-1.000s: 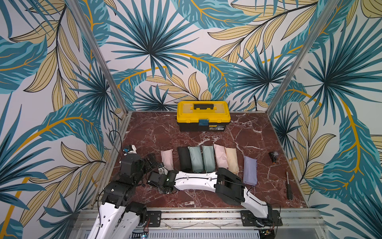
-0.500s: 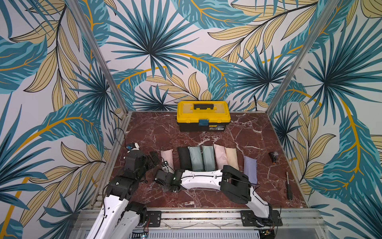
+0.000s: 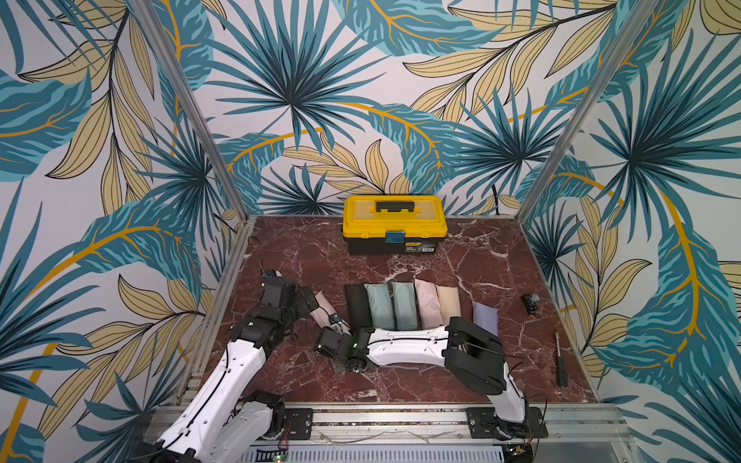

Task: Take umbrellas out of sleeves
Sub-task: Take out the umbrella from the umbrella sleeve.

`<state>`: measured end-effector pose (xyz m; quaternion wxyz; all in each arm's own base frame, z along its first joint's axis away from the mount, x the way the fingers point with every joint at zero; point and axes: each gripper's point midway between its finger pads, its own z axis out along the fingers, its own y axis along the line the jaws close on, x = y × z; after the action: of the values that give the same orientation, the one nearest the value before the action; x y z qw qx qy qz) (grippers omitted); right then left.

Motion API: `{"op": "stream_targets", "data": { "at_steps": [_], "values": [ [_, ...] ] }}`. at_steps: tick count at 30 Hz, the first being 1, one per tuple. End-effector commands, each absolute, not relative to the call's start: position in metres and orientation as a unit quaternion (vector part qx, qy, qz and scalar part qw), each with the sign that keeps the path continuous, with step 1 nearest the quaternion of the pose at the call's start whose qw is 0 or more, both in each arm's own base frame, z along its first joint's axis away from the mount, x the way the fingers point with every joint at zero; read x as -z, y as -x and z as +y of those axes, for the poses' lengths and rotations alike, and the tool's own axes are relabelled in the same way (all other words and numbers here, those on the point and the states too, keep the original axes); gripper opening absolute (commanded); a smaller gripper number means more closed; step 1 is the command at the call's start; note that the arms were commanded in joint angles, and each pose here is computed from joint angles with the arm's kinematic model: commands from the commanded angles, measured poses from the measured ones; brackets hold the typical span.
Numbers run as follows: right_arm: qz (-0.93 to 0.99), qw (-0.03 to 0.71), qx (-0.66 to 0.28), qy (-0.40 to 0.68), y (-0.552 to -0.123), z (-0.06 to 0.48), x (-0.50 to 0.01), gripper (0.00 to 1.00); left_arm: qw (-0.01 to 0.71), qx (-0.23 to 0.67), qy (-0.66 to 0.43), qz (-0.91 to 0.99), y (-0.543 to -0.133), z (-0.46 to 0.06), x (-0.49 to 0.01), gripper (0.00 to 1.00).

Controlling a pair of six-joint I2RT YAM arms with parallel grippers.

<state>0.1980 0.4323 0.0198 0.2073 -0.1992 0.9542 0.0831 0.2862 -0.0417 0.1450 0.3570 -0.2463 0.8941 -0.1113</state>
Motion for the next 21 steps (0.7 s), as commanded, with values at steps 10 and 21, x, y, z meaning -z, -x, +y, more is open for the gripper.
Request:
{"op": "stream_targets", "data": {
  "at_steps": [10,21],
  "values": [
    [0.956,0.155,-0.069,0.241,-0.194,0.407,-0.004,0.00,0.301,0.189,0.345,0.869,-0.327,-0.037,-0.118,0.37],
    [0.955,0.145,-0.083,0.246,-0.198,0.411,-0.007,0.00,0.241,0.234,0.391,0.857,-0.334,-0.030,-0.088,0.00]
  ]
}}
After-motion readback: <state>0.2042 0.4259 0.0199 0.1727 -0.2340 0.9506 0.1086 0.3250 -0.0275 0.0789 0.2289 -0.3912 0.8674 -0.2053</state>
